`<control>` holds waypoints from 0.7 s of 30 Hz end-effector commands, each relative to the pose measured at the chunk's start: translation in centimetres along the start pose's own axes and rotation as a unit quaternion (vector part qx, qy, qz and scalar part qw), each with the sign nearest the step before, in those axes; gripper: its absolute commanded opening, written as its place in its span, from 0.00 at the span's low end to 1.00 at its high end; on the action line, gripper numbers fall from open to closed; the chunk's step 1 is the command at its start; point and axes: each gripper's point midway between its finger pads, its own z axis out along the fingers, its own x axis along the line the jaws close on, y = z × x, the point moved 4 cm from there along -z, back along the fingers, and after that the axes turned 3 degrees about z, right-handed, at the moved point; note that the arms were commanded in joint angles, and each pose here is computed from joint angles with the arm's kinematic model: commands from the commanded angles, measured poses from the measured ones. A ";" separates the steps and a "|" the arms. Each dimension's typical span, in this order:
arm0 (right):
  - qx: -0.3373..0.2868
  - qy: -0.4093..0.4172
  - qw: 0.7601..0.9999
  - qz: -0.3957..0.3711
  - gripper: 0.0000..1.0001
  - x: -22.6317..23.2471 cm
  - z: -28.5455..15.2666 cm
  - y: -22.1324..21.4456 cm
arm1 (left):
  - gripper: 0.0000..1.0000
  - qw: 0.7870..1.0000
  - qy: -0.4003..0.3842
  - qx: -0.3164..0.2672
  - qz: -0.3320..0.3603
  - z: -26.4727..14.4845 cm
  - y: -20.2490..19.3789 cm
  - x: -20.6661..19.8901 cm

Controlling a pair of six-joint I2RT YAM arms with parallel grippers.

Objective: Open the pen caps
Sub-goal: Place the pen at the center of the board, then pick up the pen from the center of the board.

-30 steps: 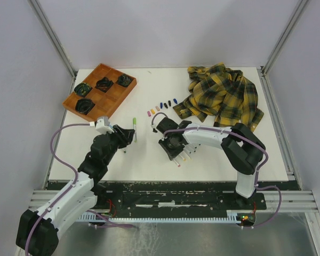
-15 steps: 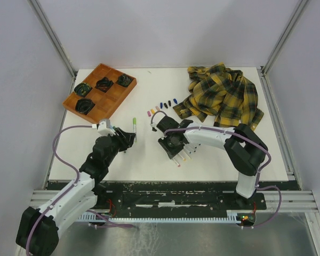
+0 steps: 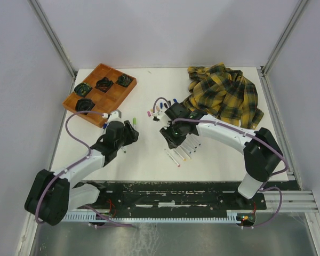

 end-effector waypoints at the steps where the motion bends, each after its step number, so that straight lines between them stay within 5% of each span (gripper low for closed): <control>1: -0.014 0.087 0.996 -0.034 0.34 0.2 -2.7 0.6 | 0.55 0.998 0.039 0.007 0.052 1.3 1.9 -0.1; 7: -0.016 0.175 0.983 -0.048 0.35 0.1 -4.6 0.2 | 0.54 0.990 0.110 0.022 0.087 2.9 2.9 0.9; 21: -0.043 0.187 0.980 -0.055 0.36 -0.1 -6.1 0.5 | 0.48 0.968 0.157 0.104 0.163 7.5 2.5 1.0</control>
